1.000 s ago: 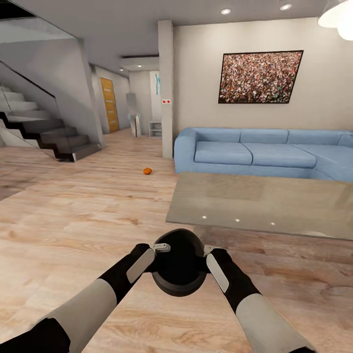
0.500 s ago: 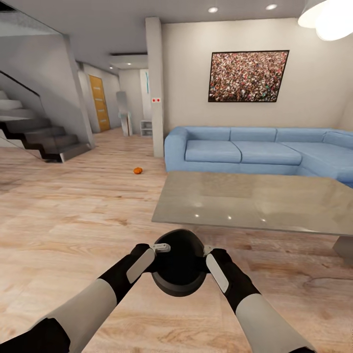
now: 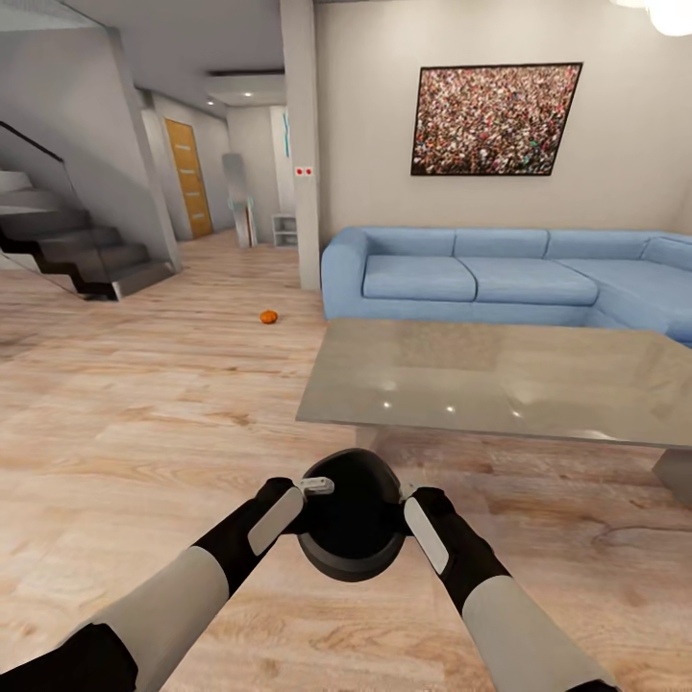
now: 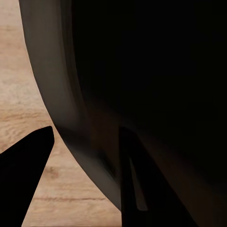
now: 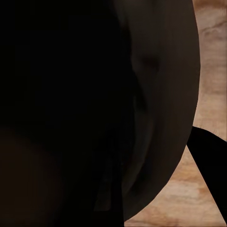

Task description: Place each of the two pumpkins and all three candles from the living room inside a cabinet in the living room (use any cabinet), then make sure every cabinet is closed, and position the cauldron so it is next to a table in the living room.

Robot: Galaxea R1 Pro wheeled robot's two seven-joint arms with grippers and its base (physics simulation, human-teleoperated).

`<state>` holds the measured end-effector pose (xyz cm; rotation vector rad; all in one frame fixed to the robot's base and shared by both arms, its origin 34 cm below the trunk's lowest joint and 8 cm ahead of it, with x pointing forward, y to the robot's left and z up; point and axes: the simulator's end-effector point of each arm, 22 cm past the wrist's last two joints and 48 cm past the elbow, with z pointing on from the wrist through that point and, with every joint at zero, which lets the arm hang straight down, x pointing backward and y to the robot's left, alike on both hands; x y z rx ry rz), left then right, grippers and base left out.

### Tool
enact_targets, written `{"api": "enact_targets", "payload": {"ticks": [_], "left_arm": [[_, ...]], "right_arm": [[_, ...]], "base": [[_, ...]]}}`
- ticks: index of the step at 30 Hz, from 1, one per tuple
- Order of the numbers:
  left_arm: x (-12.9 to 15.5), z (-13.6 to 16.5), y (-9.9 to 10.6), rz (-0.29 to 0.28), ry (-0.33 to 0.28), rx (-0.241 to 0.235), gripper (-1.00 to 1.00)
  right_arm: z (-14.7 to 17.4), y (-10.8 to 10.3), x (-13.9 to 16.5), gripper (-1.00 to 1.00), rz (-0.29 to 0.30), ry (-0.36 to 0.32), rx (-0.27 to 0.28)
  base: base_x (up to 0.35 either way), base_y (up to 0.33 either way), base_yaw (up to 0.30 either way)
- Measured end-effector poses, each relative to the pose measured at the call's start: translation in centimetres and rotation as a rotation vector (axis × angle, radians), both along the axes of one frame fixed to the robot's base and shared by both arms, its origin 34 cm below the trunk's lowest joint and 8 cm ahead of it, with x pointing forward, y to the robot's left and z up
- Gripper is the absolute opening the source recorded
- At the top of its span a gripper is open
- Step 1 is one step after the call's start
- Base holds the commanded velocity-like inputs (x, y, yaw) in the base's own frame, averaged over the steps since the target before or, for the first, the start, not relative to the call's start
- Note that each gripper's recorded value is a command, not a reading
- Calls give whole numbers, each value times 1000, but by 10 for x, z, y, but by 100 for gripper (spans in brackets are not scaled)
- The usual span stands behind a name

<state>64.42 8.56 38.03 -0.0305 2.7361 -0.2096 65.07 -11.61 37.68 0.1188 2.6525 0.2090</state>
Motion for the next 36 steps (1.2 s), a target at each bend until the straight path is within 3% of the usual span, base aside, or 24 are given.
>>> {"api": "enact_targets", "payload": {"ticks": [36], "left_arm": [[-22,-84,-3,9,138,-11,-100]], "right_arm": [[-83,-3,-21,-100,20,134,-10]], "base": [[0,0,0]]}}
